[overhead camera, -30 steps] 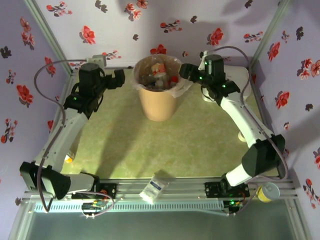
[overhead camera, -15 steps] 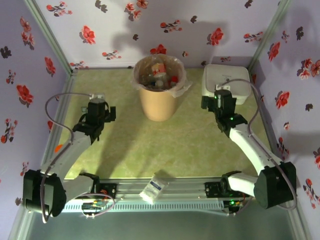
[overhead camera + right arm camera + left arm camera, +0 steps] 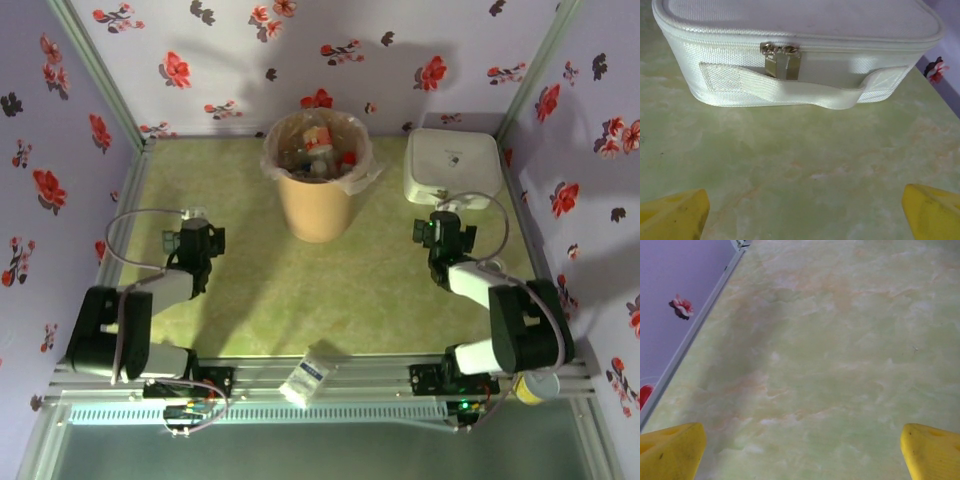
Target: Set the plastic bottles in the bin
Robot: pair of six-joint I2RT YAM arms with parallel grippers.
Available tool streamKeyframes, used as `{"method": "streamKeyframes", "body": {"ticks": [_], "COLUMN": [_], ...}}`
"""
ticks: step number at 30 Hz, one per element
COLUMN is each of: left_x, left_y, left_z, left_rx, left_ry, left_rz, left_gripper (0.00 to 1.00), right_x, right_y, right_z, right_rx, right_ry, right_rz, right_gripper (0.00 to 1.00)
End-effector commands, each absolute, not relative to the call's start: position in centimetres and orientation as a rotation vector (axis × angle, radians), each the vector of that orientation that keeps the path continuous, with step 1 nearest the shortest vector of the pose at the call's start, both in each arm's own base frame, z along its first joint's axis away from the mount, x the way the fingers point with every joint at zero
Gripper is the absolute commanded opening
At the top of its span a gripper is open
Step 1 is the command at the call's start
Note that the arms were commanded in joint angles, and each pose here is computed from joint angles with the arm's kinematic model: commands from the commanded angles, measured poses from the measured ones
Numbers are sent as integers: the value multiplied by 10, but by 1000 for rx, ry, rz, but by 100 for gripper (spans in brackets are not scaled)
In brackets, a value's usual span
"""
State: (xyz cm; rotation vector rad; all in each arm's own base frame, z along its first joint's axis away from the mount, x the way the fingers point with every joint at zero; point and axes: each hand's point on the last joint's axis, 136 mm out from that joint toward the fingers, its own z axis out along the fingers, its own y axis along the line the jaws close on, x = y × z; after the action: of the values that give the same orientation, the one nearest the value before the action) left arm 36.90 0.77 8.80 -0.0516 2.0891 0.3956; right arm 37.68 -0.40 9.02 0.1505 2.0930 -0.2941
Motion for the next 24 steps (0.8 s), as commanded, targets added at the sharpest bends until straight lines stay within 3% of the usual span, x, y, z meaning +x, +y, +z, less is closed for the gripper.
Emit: {"method": "streamKeyframes", "body": {"ticks": [1, 7, 12, 24], "left_x": [398, 398, 393, 393], "left_y": [9, 34, 33, 33], "left_z": [120, 106, 97, 99], "left_rx": [-41, -161, -152, -154], "left_ry": [1925, 1928, 1894, 1881], "left_rz": [392, 277, 242, 242], "left_gripper": [100, 100, 100, 100], "right_x": [392, 392, 389, 389], "right_y": [-7, -12, -27, -35], "right_z": [110, 105, 89, 89], "right_rx": [143, 162, 244, 286], "right_ry": [1968, 1930, 1923, 1901], "right_rz": [-323, -316, -169, -179], "right_gripper": [100, 100, 100, 99]}}
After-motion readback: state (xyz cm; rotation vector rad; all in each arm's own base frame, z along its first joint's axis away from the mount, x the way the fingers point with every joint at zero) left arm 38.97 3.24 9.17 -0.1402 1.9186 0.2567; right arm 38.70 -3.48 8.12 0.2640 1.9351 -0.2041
